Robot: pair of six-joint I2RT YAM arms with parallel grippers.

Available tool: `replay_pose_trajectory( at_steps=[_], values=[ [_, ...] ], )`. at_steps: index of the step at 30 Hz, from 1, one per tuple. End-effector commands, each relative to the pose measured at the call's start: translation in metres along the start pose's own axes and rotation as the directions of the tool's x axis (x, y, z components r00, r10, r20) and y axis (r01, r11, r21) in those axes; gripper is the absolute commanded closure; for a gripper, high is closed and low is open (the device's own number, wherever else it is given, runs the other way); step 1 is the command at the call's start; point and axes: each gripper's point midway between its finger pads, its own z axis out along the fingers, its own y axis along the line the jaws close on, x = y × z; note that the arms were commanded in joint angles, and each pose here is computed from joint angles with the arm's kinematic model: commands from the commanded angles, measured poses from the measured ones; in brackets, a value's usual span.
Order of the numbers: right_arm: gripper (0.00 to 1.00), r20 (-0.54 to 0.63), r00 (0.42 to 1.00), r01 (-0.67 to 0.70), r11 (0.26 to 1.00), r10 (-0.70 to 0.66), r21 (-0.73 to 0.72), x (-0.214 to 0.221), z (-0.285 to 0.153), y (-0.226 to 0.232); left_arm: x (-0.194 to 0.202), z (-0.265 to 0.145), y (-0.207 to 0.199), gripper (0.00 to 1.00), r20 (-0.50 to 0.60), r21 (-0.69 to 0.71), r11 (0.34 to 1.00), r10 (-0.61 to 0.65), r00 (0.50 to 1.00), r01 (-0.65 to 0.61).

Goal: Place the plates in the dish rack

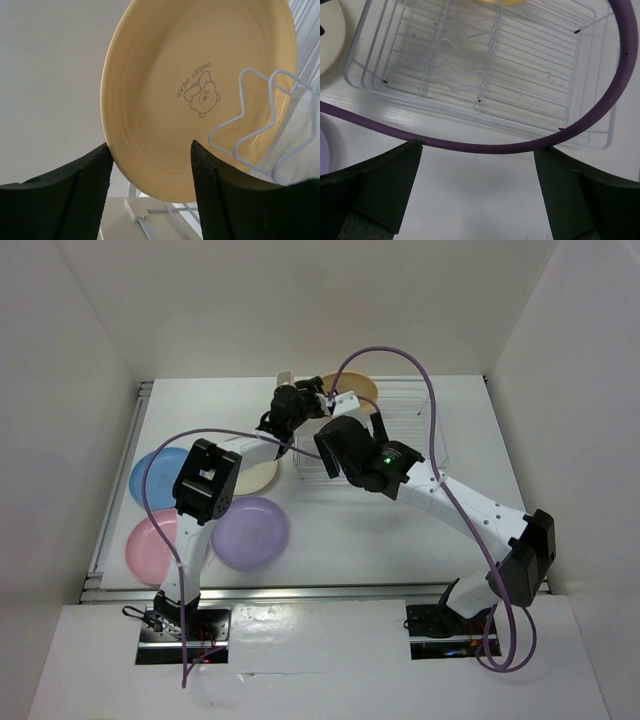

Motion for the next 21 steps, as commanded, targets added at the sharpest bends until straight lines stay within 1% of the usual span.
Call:
replay_pose_trajectory(
  at_steps=[1, 2, 3, 4, 5, 6, 8, 9, 10, 11, 14, 15, 16, 17, 18, 19, 20, 21],
  values=[
    [0.00, 0.143, 0.984, -0.100, 0.993, 0.108, -0.063, -0.037, -0.011, 0.004, -0.078, 0.002, -0.014, 0.31, 0.114, 0.026, 0.999, 0.021, 0.993, -0.025],
    [0.00, 0.160, 0.980, -0.113, 0.991, 0.122, -0.068, -0.042, -0.015, 0.002, -0.078, -0.001, -0.008, 0.31, 0.103, 0.002, 1.000, 0.024, 0.994, -0.025],
    [0.00, 0.158, 0.980, -0.111, 0.991, 0.121, -0.068, -0.037, -0.013, 0.002, -0.076, -0.005, -0.005, 0.31, 0.084, -0.009, 1.000, 0.024, 0.996, -0.023],
    [0.00, 0.158, 0.980, -0.111, 0.991, 0.121, -0.068, -0.035, -0.012, 0.003, -0.081, -0.009, 0.005, 0.30, 0.071, -0.055, 0.998, 0.037, 0.997, -0.033],
    [0.00, 0.172, 0.976, -0.122, 0.990, 0.133, -0.073, -0.038, -0.014, 0.002, -0.099, -0.018, 0.032, 0.27, 0.096, -0.127, 0.992, 0.033, 0.995, -0.021],
    [0.00, 0.161, 0.979, -0.114, 0.990, 0.126, -0.079, -0.031, -0.011, 0.005, -0.105, -0.023, 0.044, 0.24, 0.095, -0.161, 0.987, 0.027, 0.995, -0.011],
    [0.00, 0.171, 0.976, -0.121, 0.988, 0.136, -0.093, -0.033, -0.013, 0.005, -0.110, -0.037, 0.072, 0.20, 0.061, -0.246, 0.969, 0.002, 0.998, 0.013],
    [0.00, 0.169, 0.976, -0.120, 0.988, 0.136, -0.102, -0.031, -0.011, 0.008, -0.128, -0.049, 0.091, 0.19, 0.066, -0.280, 0.960, 0.002, 0.998, 0.017],
    [0.00, 0.158, 0.979, -0.112, 0.987, 0.129, -0.114, -0.026, -0.009, 0.011, -0.129, -0.055, 0.099, 0.19, 0.040, -0.292, 0.956, -0.006, 0.999, 0.017],
    [0.00, 0.174, 0.974, -0.123, 0.985, 0.142, -0.120, -0.031, -0.013, 0.010, -0.126, -0.064, 0.112, 0.18, -0.013, -0.328, 0.944, -0.023, 1.000, 0.017],
    [0.00, 0.181, 0.973, -0.117, 0.983, 0.143, -0.144, -0.029, -0.012, 0.014, -0.130, -0.089, 0.121, 0.18, -0.069, -0.335, 0.938, -0.112, 0.991, 0.083],
    [0.00, 0.194, 0.971, -0.113, 0.983, 0.141, -0.146, -0.029, -0.012, 0.014, -0.125, -0.097, 0.120, 0.16, -0.079, -0.331, 0.938, -0.140, 0.987, 0.106],
    [0.00, 0.197, 0.972, -0.098, 0.985, 0.125, -0.143, -0.028, -0.010, 0.014, -0.112, -0.105, 0.106, 0.16, -0.124, -0.306, 0.947, -0.145, 0.982, 0.101],
    [0.00, 0.203, 0.972, -0.090, 0.986, 0.118, -0.142, -0.027, -0.011, 0.012, -0.111, -0.116, 0.108, 0.15, -0.148, -0.313, 0.943, -0.167, 0.975, 0.114],
    [0.00, 0.216, 0.970, -0.080, 0.988, 0.107, -0.133, -0.030, -0.010, 0.009, -0.099, -0.125, 0.110, 0.15, -0.197, -0.364, 0.917, -0.246, 0.949, 0.162],
    [0.00, 0.218, 0.971, -0.068, 0.989, 0.095, -0.131, -0.030, -0.009, 0.008, -0.086, -0.130, 0.101, 0.15, -0.254, -0.366, 0.912, -0.289, 0.923, 0.185],
    [0.00, 0.229, 0.969, -0.063, 0.991, 0.089, -0.118, -0.033, -0.009, 0.006, -0.080, -0.137, 0.106, 0.15, -0.283, -0.390, 0.895, -0.339, 0.897, 0.215],
    [0.00, 0.235, 0.970, -0.043, 0.993, 0.069, -0.114, -0.032, -0.008, 0.006, -0.055, -0.151, 0.094, 0.15, -0.355, -0.398, 0.871, -0.435, 0.828, 0.287]
  ],
)
